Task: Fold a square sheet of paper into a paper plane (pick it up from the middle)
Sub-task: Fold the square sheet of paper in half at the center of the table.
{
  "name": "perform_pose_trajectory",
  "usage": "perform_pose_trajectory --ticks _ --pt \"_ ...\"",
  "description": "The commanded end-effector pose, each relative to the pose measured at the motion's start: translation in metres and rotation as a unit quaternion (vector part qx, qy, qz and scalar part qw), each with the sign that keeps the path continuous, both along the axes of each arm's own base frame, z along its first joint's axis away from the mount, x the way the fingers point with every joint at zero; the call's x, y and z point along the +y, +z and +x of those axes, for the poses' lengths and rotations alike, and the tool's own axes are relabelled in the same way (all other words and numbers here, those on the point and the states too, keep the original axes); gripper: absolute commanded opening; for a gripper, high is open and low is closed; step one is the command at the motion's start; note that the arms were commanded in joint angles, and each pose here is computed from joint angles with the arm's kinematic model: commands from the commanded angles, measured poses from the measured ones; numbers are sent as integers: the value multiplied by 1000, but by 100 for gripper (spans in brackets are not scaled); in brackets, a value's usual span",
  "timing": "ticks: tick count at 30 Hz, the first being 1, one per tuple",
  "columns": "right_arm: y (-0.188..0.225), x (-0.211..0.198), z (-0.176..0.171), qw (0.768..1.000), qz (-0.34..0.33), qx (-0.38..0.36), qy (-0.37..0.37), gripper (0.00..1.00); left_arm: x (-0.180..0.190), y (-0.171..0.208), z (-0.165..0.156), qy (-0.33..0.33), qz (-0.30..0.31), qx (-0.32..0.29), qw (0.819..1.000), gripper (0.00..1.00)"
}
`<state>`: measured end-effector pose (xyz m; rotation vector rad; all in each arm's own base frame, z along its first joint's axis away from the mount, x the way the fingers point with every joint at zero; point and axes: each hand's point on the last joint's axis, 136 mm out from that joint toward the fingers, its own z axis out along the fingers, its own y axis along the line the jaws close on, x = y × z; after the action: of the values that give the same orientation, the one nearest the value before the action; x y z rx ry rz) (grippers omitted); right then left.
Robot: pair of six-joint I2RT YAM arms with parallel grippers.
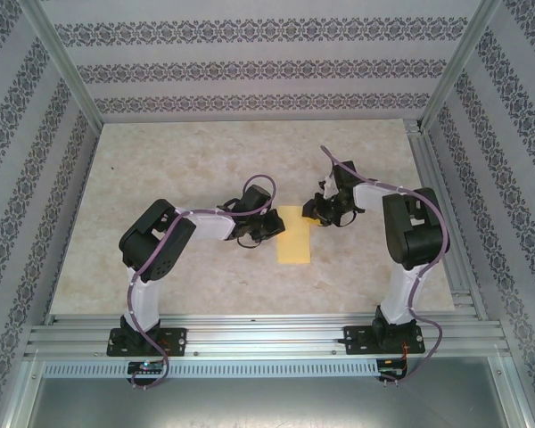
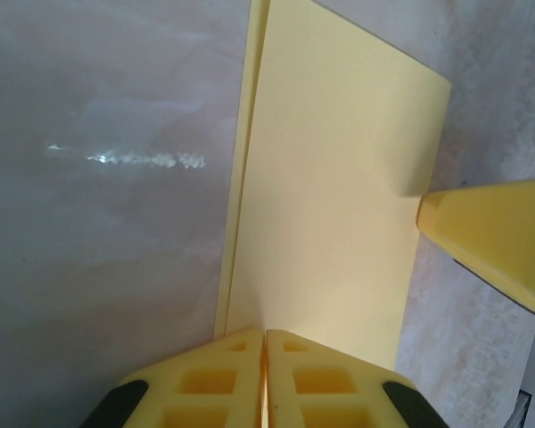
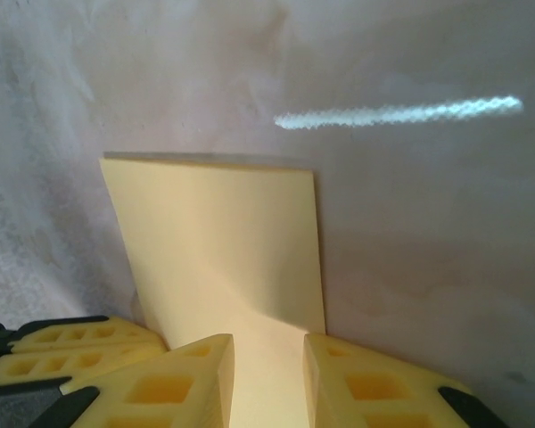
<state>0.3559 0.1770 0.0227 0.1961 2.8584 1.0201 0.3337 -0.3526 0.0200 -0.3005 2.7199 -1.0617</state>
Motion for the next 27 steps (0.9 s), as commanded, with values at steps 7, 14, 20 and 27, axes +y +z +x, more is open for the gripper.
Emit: perform_pose_trajectory --ticks 7,14,20,27 --pt "-4 18 -45 1000 17 8 20 28 7 -24 -21 -18 40 32 998 12" --pt "-27 8 -61 999 0 33 11 27 6 -25 -23 -22 41 33 998 12" --pt "18 15 -65 999 37 -14 13 28 8 -25 -23 -20 41 33 998 12" --pt "-5 23 -95 999 31 22 31 28 5 -24 -22 -22 38 32 999 12"
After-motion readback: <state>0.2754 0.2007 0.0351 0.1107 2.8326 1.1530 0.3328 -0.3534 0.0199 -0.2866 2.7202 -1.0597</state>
